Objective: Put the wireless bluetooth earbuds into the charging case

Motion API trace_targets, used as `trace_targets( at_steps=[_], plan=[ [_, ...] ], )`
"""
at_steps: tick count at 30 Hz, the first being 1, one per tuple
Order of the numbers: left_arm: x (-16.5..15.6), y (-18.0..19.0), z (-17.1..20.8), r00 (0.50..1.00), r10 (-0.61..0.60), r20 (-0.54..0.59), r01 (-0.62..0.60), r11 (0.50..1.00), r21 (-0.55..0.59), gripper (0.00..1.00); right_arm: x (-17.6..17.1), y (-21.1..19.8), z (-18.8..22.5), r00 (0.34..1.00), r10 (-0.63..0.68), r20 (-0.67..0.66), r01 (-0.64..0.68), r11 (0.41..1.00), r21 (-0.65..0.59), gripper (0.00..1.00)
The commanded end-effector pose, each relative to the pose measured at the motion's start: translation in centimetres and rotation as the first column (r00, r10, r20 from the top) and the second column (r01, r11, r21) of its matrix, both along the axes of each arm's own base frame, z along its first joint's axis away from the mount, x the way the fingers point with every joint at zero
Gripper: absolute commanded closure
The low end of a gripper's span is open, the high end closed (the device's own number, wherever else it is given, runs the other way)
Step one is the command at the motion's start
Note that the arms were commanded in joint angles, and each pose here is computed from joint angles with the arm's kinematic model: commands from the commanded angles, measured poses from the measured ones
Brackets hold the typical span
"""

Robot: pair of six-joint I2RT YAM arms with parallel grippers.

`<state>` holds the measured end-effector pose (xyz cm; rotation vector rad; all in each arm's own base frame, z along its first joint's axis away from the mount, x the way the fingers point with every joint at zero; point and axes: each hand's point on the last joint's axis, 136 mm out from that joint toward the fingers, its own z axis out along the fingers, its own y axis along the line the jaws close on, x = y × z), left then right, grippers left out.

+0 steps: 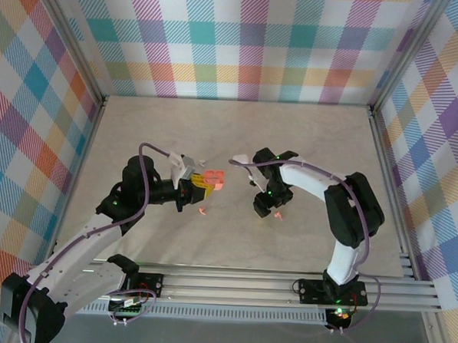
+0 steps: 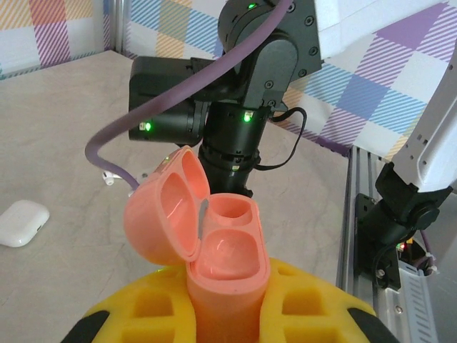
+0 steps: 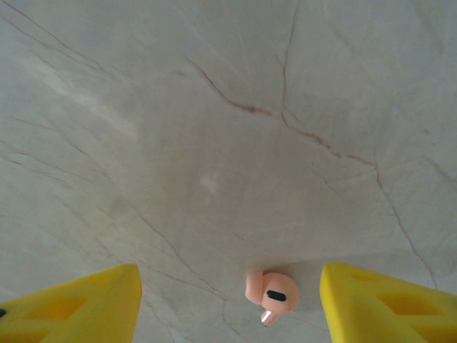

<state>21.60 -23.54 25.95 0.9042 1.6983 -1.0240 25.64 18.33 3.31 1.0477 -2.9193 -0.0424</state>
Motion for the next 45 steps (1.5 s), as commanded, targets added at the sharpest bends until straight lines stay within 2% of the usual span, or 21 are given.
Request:
trace_targets(
  at_steps=[1,11,29,45],
  plan=[
    [0.0,0.1,0.8,0.999,0.011,0.04,-0.01,1.0,-0.024,1.0,0.0,-0.7,0.7,0.999,0.032,-0.01,-0.033,0.999,-0.038,0.35],
    [0.4,0.1,0.9,0.998,0.028,0.052,-0.027,0.999,-0.024,1.0,-0.8,-0.8,0.7,0.999,0.02,-0.035,-0.021,0.999,-0.026,0.48],
    [0.4,0.2,1.4,0.998,0.035,0.057,-0.033,0.999,-0.025,1.0,-1.4,-1.8,0.0,0.999,-0.009,-0.049,0.006,0.997,-0.074,0.5],
    [0.0,0.5,1.4,0.998,0.04,0.055,-0.039,0.999,-0.022,1.0,-1.5,-1.8,-1.3,0.997,-0.014,-0.071,0.007,0.996,-0.091,0.6]
  ],
)
